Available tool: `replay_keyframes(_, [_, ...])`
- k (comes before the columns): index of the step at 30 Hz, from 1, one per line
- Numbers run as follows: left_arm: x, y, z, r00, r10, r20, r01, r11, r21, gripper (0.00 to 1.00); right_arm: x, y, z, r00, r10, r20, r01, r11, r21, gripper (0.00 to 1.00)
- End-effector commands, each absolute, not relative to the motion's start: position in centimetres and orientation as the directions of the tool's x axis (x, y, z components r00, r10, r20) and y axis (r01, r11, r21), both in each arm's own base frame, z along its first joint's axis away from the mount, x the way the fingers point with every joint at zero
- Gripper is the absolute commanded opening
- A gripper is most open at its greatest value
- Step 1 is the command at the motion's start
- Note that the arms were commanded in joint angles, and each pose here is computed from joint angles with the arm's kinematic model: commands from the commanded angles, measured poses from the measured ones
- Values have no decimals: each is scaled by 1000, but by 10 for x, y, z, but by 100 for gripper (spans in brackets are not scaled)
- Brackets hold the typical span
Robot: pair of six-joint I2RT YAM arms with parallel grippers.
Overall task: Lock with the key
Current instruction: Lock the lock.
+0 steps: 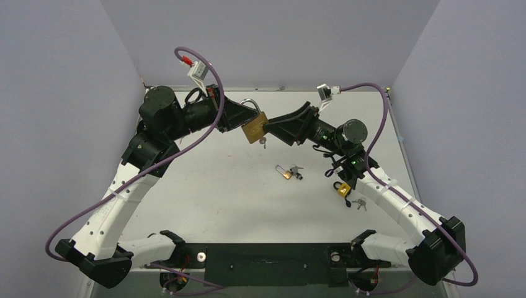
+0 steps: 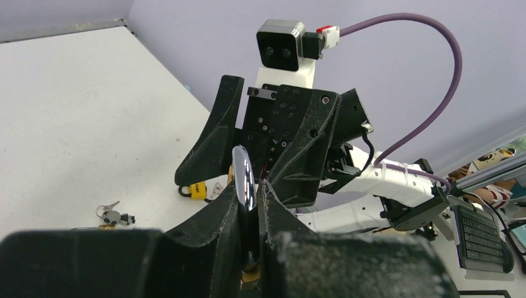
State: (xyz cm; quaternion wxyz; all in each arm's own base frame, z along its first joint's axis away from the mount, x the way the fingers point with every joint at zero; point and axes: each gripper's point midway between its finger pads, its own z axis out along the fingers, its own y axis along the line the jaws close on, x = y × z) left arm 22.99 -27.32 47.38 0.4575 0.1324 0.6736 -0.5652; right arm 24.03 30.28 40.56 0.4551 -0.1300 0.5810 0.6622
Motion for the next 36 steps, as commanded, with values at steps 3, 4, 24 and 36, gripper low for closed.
replay_keyframes(3, [201, -257, 564, -375, -487, -789, 828, 208, -521, 0, 218, 299, 436, -516, 509, -689, -812, -36, 582, 59])
replay_keyframes(4, [202, -257, 564, -377, -487, -788, 828, 204, -522, 0, 216, 301, 435, -521, 505, -688, -812, -47, 581, 56])
replay_keyframes(24, [212, -256, 567, -404, -511, -759, 825, 153, -543, 0, 200, 310, 441, -510, 467, -723, -836, -69, 545, 38])
replay_keyframes(36, [220, -258, 551, -427, -489, -761, 809, 169, -563, 0, 208, 314, 446, -505, 469, -724, -835, -54, 547, 30])
